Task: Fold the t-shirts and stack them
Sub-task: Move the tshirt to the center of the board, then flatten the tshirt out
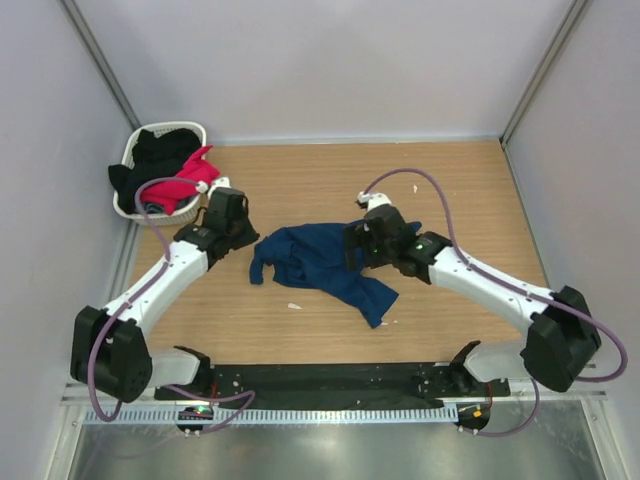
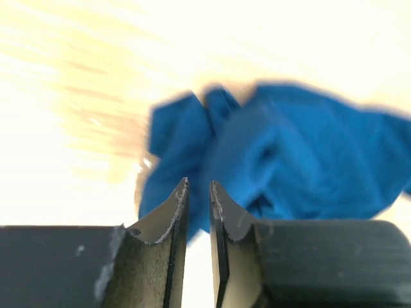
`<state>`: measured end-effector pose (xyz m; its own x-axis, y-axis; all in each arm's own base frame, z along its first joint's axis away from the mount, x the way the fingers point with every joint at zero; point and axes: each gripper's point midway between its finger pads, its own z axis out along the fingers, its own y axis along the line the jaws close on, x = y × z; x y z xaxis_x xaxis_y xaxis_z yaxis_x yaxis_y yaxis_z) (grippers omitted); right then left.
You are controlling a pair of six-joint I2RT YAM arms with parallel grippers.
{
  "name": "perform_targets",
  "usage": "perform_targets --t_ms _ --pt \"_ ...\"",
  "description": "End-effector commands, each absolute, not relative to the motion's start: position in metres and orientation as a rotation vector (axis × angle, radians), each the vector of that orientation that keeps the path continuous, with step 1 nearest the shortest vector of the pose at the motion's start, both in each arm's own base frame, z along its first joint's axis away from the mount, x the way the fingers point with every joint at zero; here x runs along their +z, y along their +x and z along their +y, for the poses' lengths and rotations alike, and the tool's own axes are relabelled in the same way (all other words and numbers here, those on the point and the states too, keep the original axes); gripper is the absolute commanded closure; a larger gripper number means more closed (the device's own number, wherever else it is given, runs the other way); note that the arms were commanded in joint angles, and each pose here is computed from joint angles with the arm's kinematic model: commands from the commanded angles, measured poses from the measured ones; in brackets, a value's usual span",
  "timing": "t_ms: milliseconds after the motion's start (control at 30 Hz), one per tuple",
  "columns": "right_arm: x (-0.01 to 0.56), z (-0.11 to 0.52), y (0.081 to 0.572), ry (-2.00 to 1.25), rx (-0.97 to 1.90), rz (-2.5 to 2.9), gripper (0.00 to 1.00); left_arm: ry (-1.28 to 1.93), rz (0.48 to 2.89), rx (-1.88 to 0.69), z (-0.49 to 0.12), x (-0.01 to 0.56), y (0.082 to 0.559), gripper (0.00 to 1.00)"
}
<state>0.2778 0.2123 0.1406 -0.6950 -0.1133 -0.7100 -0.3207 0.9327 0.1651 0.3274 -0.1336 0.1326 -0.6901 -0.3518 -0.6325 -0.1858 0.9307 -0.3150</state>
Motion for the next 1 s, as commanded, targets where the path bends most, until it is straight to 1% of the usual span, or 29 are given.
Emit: perform_targets --t_ms 0,67,100,133,167,333,367,500,600,700,867,967 --pt "0.128 0.229 0.282 -0.381 0.251 2.341 0.05 -0.441 2.205 -0.296 -0.108 0.166 0.347 0.80" --pt "0.117 0.239 0.282 -0.335 0.282 2.373 0.04 -0.470 2.199 -0.320 -0.099 0.166 0.347 0.58" --pt "0.112 0.244 0.281 -0.331 0.296 2.392 0.04 -0.470 2.202 -0.325 -0.099 0.166 0.345 0.42" --pt "0.101 0.248 0.280 -0.333 0.296 2.424 0.04 -0.463 2.224 -0.326 -0.100 0.159 0.340 0.20" --pt "0.097 0.249 0.279 -0.333 0.287 2.439 0.04 -0.463 2.238 -0.338 -0.100 0.157 0.333 0.17" --pt "0.087 0.251 0.271 -0.393 0.219 2.458 0.04 -0.490 2.295 -0.452 -0.110 0.132 0.295 0.16" --pt "0.085 0.250 0.269 -0.395 0.218 2.463 0.04 -0.519 2.317 -0.467 -0.111 0.118 0.285 0.16" --pt "0.070 0.241 0.263 -0.338 0.176 2.506 0.04 -0.568 2.318 -0.571 -0.119 0.116 0.264 0.18" --pt "0.062 0.240 0.259 -0.296 0.171 2.546 0.04 -0.560 2.310 -0.610 -0.127 0.118 0.259 0.19" --pt "0.053 0.240 0.256 -0.282 0.178 2.560 0.04 -0.539 2.314 -0.558 -0.131 0.113 0.260 0.19" --pt "0.044 0.242 0.258 -0.222 0.179 2.569 0.06 -0.591 2.362 -0.424 -0.124 0.088 0.272 0.23" --pt "0.039 0.247 0.257 -0.206 0.204 2.578 0.10 -0.599 2.343 -0.368 -0.118 0.083 0.281 0.24"
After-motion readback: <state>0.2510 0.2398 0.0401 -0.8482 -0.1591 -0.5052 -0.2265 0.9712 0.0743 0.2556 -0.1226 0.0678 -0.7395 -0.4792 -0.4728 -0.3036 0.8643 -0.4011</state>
